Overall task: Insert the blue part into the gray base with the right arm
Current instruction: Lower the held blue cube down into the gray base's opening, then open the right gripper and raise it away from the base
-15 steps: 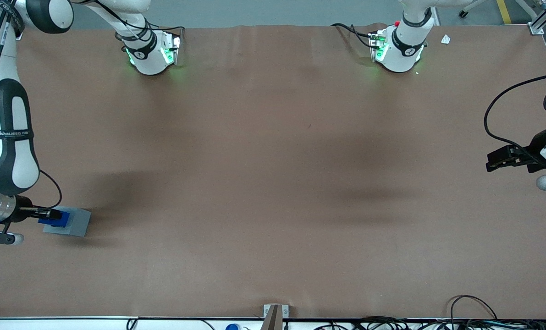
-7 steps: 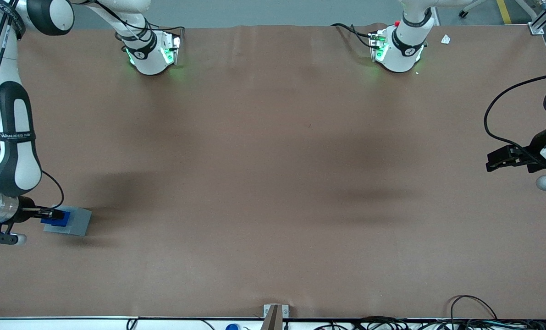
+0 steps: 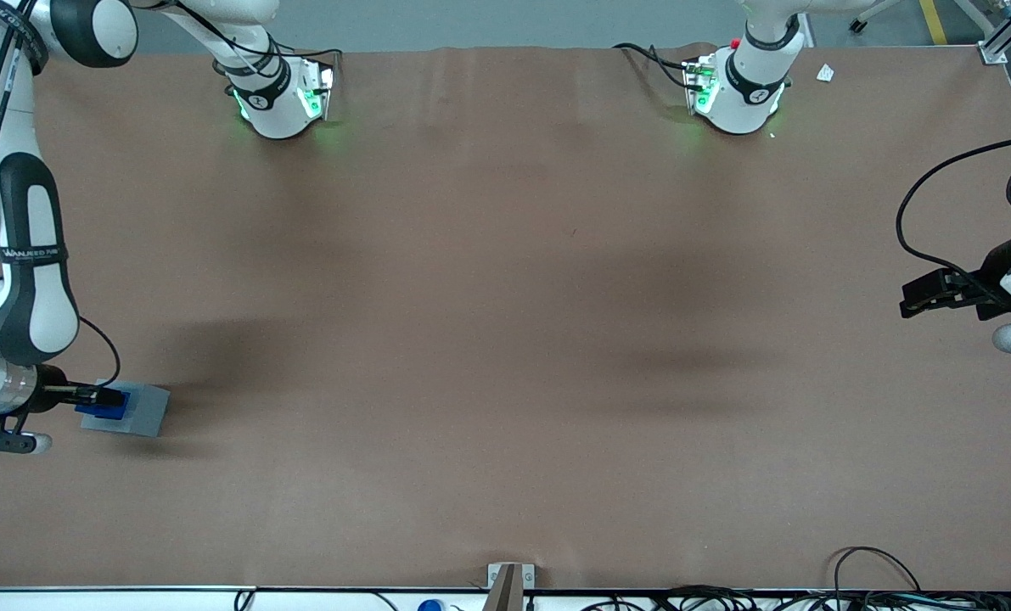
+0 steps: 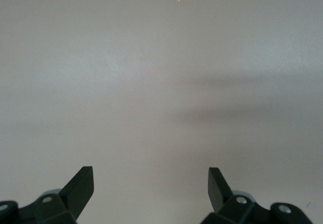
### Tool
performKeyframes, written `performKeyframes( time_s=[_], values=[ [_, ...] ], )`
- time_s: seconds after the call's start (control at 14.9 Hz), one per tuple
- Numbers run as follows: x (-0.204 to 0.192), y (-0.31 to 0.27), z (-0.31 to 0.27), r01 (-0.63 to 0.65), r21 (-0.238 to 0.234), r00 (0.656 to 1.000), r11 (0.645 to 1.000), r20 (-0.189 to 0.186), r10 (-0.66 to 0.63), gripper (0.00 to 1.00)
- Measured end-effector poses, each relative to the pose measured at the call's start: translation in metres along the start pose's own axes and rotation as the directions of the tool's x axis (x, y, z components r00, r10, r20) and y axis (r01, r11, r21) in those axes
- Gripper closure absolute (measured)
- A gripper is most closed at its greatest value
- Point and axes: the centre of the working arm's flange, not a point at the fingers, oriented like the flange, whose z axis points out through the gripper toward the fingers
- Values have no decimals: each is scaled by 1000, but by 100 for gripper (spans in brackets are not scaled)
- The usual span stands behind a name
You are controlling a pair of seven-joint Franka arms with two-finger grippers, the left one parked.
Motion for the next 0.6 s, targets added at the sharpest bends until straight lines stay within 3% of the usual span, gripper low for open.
performKeyframes(
  time_s=[0.13, 0.47, 0.6],
  values=[
    [1, 0, -2, 1, -1, 1000, 1000, -4, -1, 0],
    [8, -10, -26, 17, 1, 999, 1000, -41, -16, 0],
    [5, -21, -54, 31, 7, 999, 999, -36, -31, 0]
  ],
)
